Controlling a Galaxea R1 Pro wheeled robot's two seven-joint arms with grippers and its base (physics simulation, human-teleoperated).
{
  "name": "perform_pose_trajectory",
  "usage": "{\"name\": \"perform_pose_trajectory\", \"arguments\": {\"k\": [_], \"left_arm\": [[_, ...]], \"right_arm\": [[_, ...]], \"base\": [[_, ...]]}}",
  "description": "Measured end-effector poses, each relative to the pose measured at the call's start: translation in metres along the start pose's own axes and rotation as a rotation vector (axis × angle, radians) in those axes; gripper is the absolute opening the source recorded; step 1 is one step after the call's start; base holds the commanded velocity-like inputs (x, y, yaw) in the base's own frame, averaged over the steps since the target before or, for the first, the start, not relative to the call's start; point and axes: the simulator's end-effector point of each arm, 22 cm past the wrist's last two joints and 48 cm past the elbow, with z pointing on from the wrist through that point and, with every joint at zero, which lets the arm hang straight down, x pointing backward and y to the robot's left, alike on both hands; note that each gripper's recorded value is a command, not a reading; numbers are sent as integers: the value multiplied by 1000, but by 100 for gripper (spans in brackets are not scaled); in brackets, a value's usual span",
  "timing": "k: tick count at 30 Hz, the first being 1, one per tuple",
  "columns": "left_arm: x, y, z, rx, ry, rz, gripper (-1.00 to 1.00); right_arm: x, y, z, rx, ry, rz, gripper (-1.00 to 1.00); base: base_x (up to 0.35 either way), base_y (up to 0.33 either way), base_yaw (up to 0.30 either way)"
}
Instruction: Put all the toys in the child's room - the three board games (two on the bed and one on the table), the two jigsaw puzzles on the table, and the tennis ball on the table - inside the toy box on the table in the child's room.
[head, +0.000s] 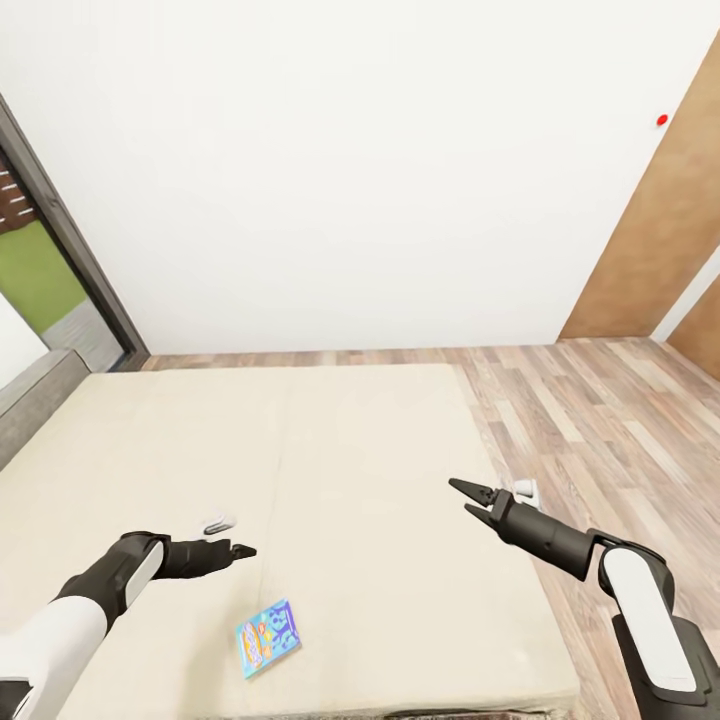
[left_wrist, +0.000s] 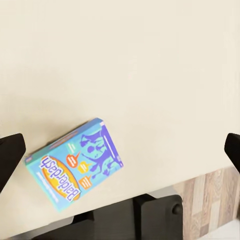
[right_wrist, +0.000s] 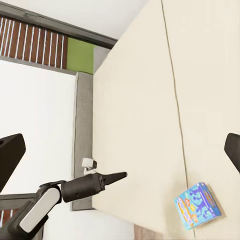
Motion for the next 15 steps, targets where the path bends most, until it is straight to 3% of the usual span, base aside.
{"name": "perform_pose_trajectory", "arguments": {"k": [15], "left_arm": [[20, -9, 21, 20, 38, -19, 100]], "right_arm": [[6, -6, 7, -3, 15, 15, 100]], "base": [[0, 0, 0]]}}
